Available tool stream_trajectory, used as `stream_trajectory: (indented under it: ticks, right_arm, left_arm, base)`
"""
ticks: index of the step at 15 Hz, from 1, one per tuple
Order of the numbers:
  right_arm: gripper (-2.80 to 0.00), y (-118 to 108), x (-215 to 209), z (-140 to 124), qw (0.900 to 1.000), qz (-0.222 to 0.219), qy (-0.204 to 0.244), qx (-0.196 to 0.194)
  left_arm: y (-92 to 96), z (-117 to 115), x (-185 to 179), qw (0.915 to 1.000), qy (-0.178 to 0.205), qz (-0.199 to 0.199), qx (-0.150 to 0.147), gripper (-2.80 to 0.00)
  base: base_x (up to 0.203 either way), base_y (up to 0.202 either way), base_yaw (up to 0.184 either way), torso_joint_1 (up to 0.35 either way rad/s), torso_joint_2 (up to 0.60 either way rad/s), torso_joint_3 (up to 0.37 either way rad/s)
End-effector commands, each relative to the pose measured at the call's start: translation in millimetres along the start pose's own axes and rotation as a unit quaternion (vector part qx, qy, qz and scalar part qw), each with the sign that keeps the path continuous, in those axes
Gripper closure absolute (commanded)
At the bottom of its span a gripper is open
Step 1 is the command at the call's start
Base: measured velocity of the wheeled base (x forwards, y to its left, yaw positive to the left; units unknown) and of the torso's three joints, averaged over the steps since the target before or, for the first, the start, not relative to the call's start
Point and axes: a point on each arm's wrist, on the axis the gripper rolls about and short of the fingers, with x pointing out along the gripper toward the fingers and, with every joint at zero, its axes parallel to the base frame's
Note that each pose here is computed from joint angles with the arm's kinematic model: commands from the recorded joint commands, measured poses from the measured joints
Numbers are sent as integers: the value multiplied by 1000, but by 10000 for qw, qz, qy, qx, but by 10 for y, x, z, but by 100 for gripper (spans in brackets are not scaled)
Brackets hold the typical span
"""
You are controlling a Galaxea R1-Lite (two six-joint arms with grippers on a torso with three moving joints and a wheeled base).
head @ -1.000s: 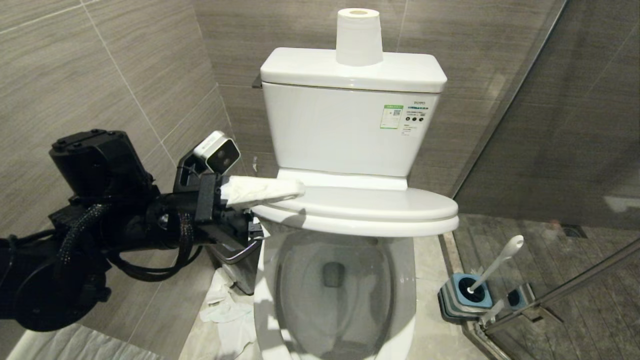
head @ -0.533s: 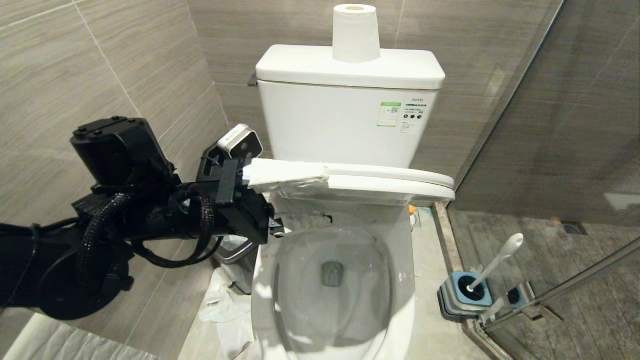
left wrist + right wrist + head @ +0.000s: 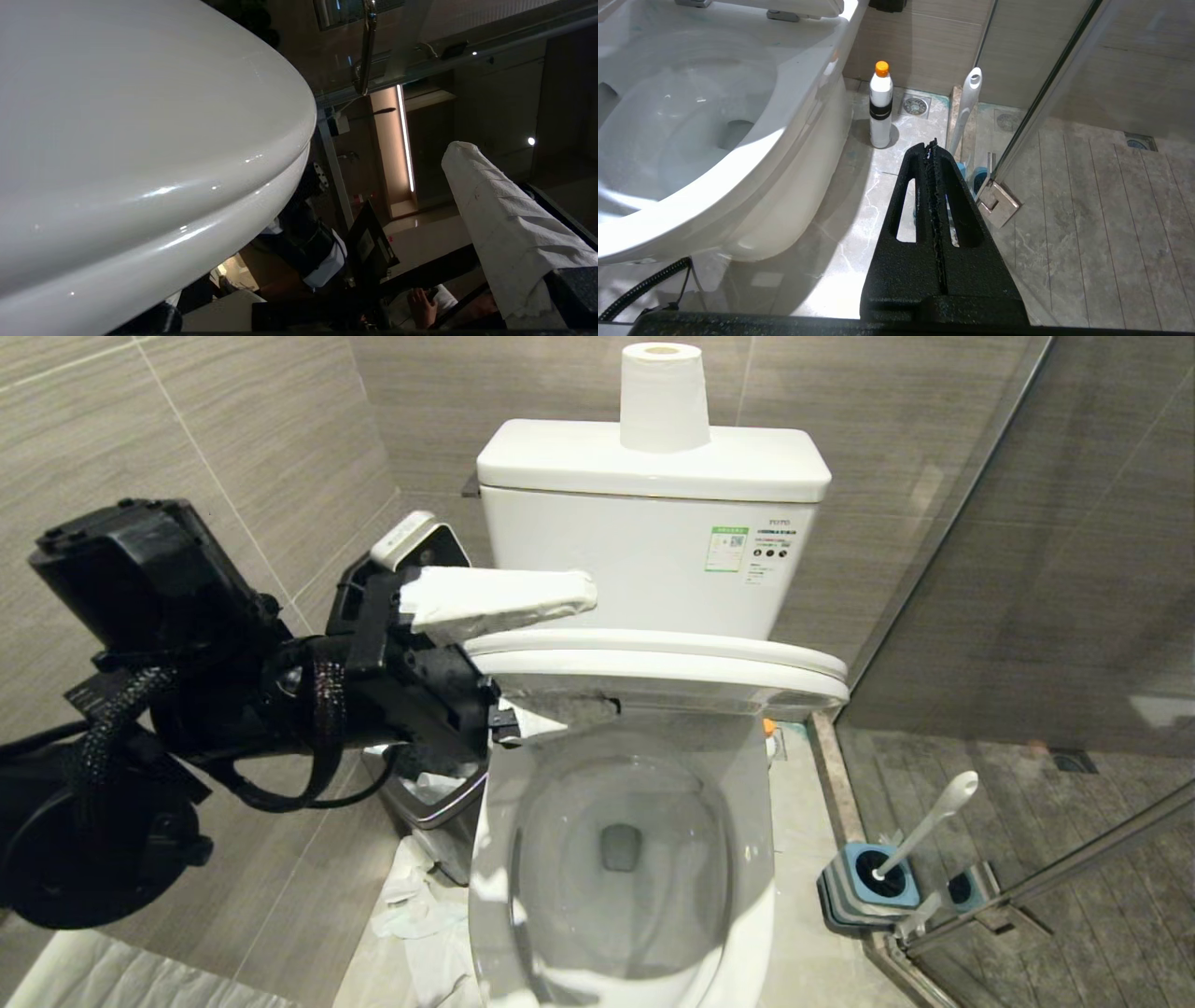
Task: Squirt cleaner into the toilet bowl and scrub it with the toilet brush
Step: Use the left hand to lift the toilet lid slightly
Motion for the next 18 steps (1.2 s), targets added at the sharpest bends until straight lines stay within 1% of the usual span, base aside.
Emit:
stream_trajectory:
  ticks: [1, 5, 8, 12, 16, 18]
  right_arm:
    - [0, 1, 8, -34, 10000, 7, 55, -5]
    - [0, 1, 8, -34, 10000, 7, 55, -5]
    - [0, 1, 8, -34, 10000, 7, 55, 0]
    - [0, 1, 8, -34, 10000, 7, 55, -4]
    - [0, 1, 8, -34, 10000, 7, 55, 2]
    - [0, 1, 8, -34, 10000, 7, 55, 2]
  left_arm:
    - [-55, 10, -6, 9999, -16, -60, 101, -280]
    - [5, 71, 33, 9994, -221, -39, 256, -280]
    - [-45, 166, 53, 9977, -506, -44, 446, -280]
    - [-170, 284, 81, 9954, -596, -178, 728, -280]
    - [-145, 389, 75, 9939, -702, -155, 832, -280]
    - [-141, 447, 77, 9927, -740, -159, 937, -280]
  base:
    - [0, 0, 0, 0, 0, 0]
    - [0, 0, 0, 0, 0, 0]
    - [0, 0, 0, 0, 0, 0]
    - [0, 0, 0, 0, 0, 0]
    - [0, 0, 0, 0, 0, 0]
    - [0, 0, 0, 0, 0, 0]
